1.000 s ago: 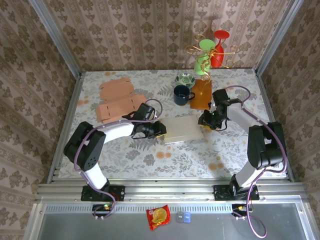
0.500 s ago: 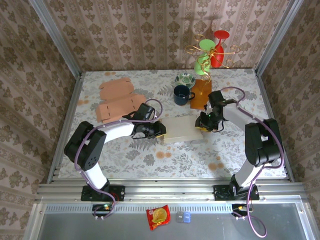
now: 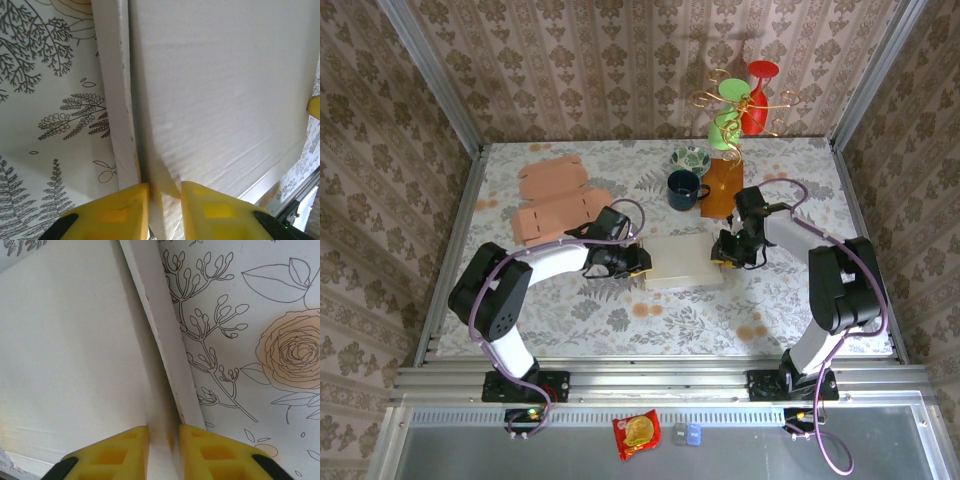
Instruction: Fold the paper box
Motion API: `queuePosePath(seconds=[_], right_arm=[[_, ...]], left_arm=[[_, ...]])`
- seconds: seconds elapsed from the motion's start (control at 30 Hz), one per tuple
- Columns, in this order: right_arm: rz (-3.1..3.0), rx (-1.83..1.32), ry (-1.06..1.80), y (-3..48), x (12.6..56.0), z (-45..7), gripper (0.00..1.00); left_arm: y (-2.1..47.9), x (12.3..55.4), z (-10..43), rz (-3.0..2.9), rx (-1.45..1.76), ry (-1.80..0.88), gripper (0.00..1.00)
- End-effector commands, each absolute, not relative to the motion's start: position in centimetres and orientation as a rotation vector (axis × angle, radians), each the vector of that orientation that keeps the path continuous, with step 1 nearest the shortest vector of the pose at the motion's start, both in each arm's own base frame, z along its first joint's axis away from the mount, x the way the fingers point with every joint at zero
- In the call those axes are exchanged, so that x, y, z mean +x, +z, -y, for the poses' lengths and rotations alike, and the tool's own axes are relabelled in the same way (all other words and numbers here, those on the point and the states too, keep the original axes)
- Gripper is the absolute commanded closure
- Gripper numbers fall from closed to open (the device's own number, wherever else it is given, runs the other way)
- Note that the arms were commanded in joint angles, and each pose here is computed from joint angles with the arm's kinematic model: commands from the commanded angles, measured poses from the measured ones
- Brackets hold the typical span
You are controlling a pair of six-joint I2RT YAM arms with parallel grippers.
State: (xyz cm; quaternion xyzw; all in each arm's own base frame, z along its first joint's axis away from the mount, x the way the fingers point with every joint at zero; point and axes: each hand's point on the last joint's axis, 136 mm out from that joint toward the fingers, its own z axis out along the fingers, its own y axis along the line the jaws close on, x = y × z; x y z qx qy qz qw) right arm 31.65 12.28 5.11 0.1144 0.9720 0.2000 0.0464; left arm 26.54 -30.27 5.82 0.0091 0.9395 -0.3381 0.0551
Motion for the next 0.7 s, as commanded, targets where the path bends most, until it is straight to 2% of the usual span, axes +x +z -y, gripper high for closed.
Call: queuePosePath(seconds=[0.0,0.3,0.5,0.67], right_arm=[[-2.966,0.3,0.546,6.1,31.0,-11.7,0.68],[-2.989,0.23,0.569,5.5,31.0,-12.6,0.54],[-3.036,0.228,0.517,4.0,30.4,-12.5,0.57],[-3.045,0.24,0.504,3.3,29.9,-12.3,0.6]], left_arm=[[6.7,26.5,29.8,-2.858,0.075,-0.954,0.7],[6.6,26.4,30.2,-2.876,0.102,-0.952,0.65],[7.3,26.6,30.1,-2.866,0.115,-0.933,0.64],[8.1,26.5,29.3,-2.86,0.126,-0.893,0.6]])
